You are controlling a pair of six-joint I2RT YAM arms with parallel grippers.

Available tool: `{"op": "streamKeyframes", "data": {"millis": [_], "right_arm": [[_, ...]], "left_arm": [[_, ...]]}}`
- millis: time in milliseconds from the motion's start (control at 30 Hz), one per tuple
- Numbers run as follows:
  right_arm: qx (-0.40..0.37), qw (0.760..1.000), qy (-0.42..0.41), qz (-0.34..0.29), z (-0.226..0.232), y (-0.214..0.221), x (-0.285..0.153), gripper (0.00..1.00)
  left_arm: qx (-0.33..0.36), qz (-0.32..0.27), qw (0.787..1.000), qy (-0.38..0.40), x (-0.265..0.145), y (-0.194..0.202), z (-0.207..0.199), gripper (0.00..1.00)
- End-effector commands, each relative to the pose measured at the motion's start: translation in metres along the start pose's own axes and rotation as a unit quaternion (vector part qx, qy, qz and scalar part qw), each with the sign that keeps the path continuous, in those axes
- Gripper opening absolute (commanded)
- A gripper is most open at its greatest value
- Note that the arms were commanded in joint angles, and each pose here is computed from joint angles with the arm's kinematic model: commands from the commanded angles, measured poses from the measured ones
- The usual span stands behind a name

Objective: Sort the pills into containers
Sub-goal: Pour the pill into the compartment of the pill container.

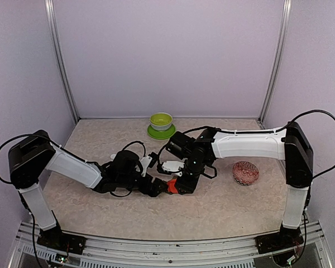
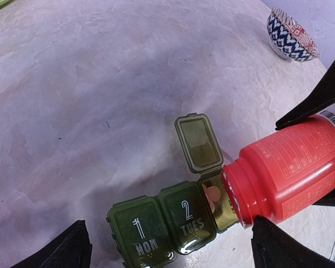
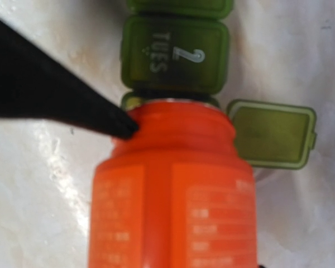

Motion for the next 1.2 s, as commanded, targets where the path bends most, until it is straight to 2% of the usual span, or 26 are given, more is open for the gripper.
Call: {"op": "streamKeyframes", "data": {"millis": [0, 500, 1167], "right_arm": [[-0.028, 0.994, -0.040, -0.094, 0.022, -0.032, -0.025, 0.07], [-0.045, 0.985, -0.015, -0.164, 0.027, -0.040, -0.054, 0.06], [-0.037, 0.992, -0.046, -0.115, 0.032, -0.024, -0.018, 0.06]], "left_arm": [[0.005, -0.010, 1.000, -0.009, 0.001, -0.006, 0.001, 0.97], [0.009, -0.031, 0.999, -0.009, -0.007, -0.009, 0.000, 0.97], [0.004, 0.003, 1.000, -0.008, 0.006, -0.003, 0.002, 0.97]]}}
Point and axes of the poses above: each gripper's point midway between its finger pads, its own x axis out along the fingers, its own z axis along the line the jaws close on, y = z × x, the point moved 9 cm from there along -x, back along the fingers, and after that the axes turned 8 degrees about x, right-handed, at the moved point
